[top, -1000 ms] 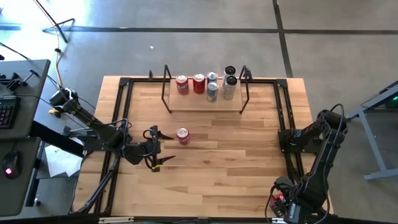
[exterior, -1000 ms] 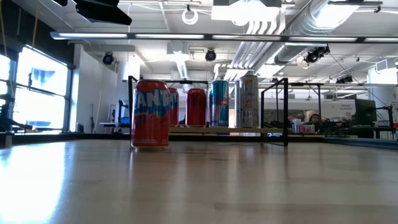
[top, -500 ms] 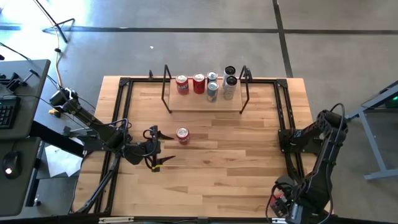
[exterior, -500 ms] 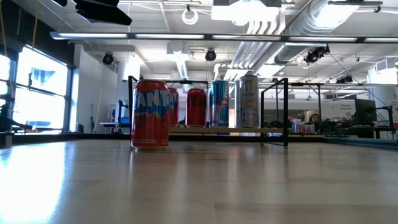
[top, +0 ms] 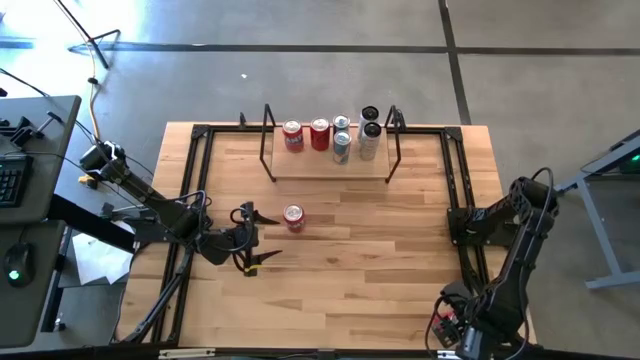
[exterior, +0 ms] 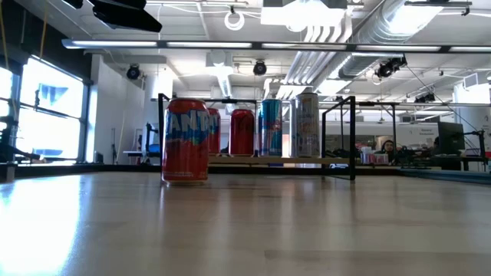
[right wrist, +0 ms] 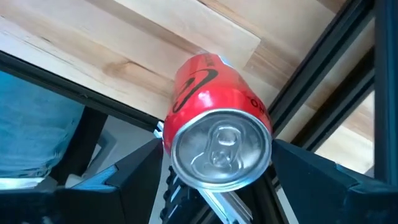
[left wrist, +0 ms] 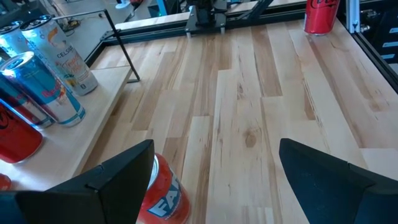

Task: Place canned beverage on shelf
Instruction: Put the red black soda can on the shelf and align with the other red black soda can

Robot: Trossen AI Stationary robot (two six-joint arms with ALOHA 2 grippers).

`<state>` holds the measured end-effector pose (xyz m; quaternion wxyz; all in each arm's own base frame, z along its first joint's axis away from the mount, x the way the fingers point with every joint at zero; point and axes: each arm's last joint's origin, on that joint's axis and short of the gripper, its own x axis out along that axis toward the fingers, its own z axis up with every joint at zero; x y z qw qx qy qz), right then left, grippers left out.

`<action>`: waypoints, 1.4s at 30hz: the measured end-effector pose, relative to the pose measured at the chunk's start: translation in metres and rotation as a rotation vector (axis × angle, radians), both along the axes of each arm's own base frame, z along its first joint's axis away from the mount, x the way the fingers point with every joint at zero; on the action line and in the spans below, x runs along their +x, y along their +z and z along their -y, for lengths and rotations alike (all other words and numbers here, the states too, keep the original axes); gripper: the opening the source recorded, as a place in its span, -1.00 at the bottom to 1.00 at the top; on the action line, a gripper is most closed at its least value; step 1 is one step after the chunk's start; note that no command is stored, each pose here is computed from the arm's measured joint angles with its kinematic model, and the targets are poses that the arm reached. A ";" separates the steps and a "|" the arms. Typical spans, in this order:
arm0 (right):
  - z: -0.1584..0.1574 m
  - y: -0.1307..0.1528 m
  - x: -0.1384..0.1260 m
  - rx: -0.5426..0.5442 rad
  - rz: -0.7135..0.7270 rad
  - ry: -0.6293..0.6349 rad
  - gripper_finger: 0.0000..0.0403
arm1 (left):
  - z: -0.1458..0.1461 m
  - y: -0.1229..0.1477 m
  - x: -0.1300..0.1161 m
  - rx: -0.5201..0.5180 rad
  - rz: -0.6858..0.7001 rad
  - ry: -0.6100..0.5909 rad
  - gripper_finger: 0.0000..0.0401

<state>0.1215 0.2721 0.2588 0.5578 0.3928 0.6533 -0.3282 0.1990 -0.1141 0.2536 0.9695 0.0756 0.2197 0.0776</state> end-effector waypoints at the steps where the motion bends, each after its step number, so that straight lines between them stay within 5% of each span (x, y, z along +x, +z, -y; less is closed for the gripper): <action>1: 0.000 -0.001 0.000 -0.002 -0.001 0.001 0.41 | 0.000 0.000 0.000 0.000 0.000 0.000 0.68; 34: -0.006 -0.016 0.008 -0.043 0.007 0.047 0.41 | 0.000 0.000 0.000 -0.001 -0.004 0.002 0.68; 42: 0.007 -0.009 0.028 -0.036 0.026 0.146 0.16 | 0.000 -0.016 -0.007 -0.025 -0.058 0.021 0.68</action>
